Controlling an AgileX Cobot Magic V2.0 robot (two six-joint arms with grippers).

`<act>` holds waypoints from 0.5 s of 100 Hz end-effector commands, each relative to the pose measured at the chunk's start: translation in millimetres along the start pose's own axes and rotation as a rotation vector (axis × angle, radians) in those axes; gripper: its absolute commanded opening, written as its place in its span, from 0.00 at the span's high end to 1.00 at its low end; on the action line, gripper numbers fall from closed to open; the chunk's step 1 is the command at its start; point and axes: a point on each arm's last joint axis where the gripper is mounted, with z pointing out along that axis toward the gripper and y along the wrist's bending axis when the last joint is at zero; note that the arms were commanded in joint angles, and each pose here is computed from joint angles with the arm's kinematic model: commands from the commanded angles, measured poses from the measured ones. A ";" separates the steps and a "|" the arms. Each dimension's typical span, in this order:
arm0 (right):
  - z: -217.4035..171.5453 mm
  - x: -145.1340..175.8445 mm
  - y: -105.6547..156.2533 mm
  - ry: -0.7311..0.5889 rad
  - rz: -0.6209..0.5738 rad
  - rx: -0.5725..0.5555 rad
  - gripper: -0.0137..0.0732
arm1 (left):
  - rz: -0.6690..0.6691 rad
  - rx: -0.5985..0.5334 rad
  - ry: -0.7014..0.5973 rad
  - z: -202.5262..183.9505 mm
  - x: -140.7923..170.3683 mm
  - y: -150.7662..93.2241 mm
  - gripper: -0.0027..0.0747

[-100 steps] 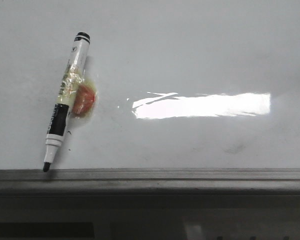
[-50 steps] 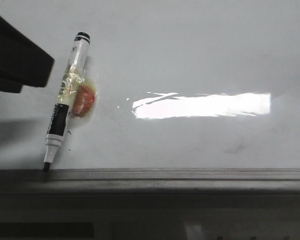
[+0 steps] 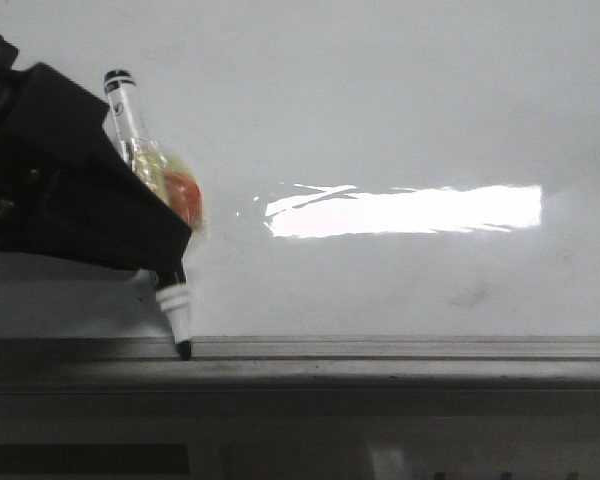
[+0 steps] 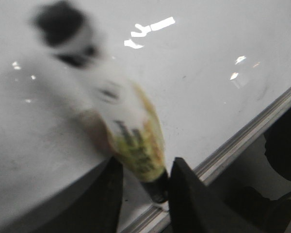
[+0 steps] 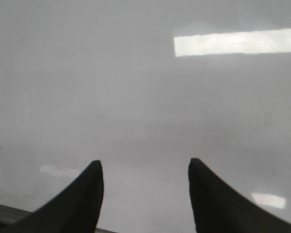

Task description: Write number 7 on whiteboard

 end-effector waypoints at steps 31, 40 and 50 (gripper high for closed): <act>-3.1 -19.7 7.6 -0.126 -0.040 -0.085 0.43 | 0.093 0.028 -0.122 -20.8 -15.7 -9.9 0.99; -2.2 -21.0 14.8 -0.134 -0.099 -0.176 0.43 | 0.244 0.065 -0.133 -33.6 -14.4 -16.2 0.99; 1.4 -22.3 25.5 -0.136 -0.201 -0.310 0.43 | 0.438 0.128 -0.150 -50.0 -10.8 -25.3 0.99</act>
